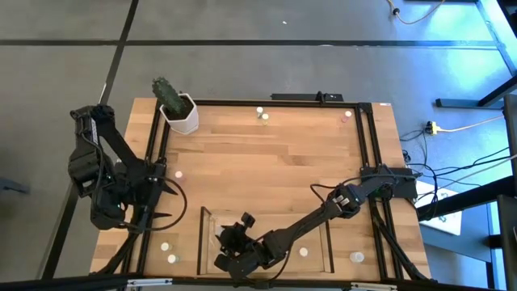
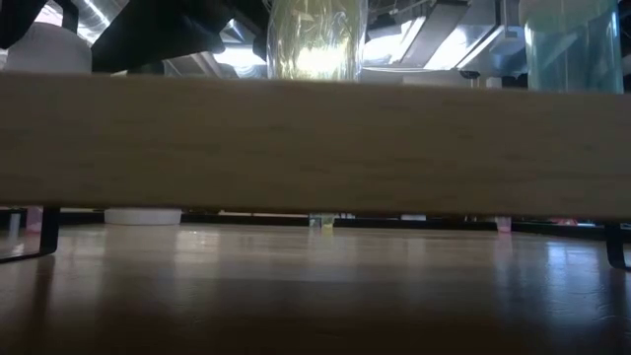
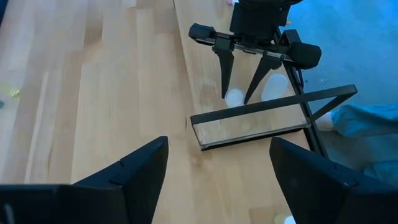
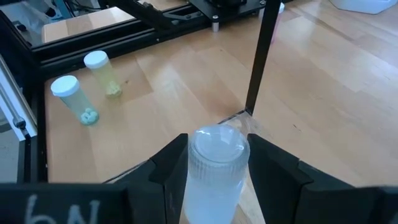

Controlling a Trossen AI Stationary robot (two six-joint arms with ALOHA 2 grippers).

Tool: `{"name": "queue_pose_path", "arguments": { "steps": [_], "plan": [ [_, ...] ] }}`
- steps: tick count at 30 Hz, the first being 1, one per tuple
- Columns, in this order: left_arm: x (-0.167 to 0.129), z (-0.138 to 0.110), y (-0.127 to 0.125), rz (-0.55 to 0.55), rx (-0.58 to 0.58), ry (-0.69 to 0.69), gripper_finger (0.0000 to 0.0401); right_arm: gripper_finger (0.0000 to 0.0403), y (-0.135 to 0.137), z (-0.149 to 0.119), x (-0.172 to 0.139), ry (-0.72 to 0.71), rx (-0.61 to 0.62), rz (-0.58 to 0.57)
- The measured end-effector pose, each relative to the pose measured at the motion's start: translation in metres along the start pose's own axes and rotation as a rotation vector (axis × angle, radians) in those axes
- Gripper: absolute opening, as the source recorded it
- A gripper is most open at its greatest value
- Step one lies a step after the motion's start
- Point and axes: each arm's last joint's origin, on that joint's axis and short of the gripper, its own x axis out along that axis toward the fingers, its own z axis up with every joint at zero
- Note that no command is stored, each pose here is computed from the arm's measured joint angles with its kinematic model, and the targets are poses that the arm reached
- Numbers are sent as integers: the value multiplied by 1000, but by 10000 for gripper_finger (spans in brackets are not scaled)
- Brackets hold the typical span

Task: Pick and place medicine bottles onto shelf by color
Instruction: Put the top white pill bottle on the shelf aligned with the other white pill bottle

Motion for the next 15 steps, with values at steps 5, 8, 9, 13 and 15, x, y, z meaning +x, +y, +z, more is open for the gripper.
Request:
{"name": "queue_pose_path", "arguments": {
  "steps": [5,8,9,13,15],
  "plan": [
    [0,0,0,0,0,0,275,156,0,0,0,0,-17,0],
    [0,0,0,0,0,0,275,156,0,0,0,0,-26,0],
    [0,0,0,0,0,0,275,156,0,0,0,0,-27,0],
    [0,0,0,0,0,0,275,156,0,0,0,1,-25,2],
    [0,0,0,0,0,0,275,156,0,0,0,1,-25,3]
  ]
}}
